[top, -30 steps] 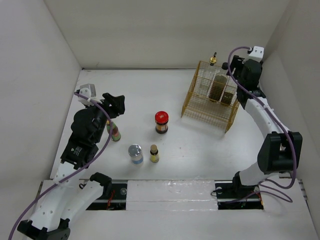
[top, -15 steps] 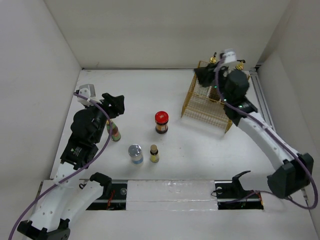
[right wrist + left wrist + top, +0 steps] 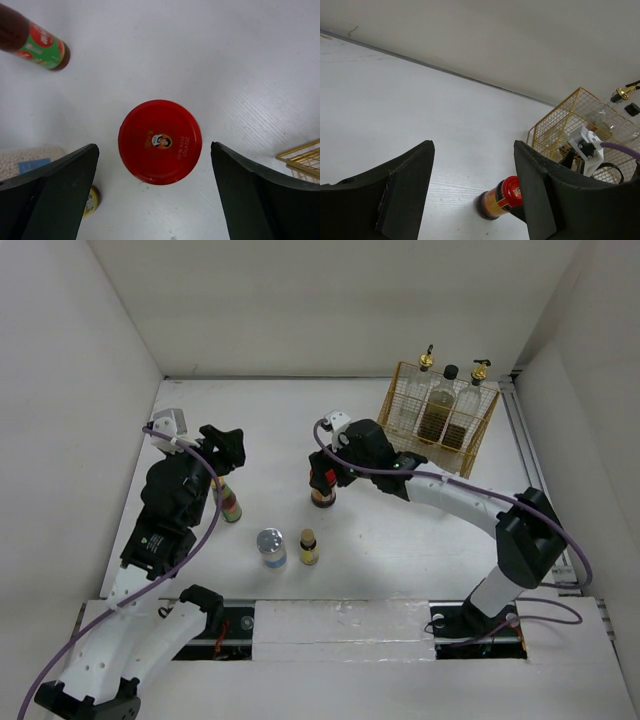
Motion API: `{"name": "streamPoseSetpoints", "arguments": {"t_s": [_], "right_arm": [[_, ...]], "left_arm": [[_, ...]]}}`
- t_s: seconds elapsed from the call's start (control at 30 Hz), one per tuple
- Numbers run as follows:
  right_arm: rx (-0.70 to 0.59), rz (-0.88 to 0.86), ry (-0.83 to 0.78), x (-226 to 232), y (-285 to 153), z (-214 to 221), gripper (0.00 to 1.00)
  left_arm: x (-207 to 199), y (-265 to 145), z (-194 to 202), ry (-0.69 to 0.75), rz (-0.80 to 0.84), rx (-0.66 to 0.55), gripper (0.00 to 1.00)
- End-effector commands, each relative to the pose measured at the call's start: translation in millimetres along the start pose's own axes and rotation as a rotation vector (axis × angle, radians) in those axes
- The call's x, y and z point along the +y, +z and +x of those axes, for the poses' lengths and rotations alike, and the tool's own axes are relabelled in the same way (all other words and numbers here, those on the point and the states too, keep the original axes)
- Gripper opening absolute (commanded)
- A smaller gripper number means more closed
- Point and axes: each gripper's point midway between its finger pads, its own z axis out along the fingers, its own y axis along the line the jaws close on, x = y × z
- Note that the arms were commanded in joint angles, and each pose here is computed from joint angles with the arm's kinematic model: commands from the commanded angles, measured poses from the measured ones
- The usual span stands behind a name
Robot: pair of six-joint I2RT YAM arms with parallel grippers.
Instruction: Organize the condiment bottles
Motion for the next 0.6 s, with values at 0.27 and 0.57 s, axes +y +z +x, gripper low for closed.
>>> {"name": "streamPoseSetpoints", "arguments": {"t_s": [0.27,0.57], "right_arm": [[0.02,0.112,-0.051,-7.7,17.5,-13.0,0.96],[0.053,0.152,-0.085,-0.5,22.1,-8.6,0.7]], "left_arm": [[-3.3,-2.3,-9.7,-0.019,0.017,-0.039,0.6],[-5.3,-4.7,-11.4,-0.021,0.029,-0.042,0.6]]}}
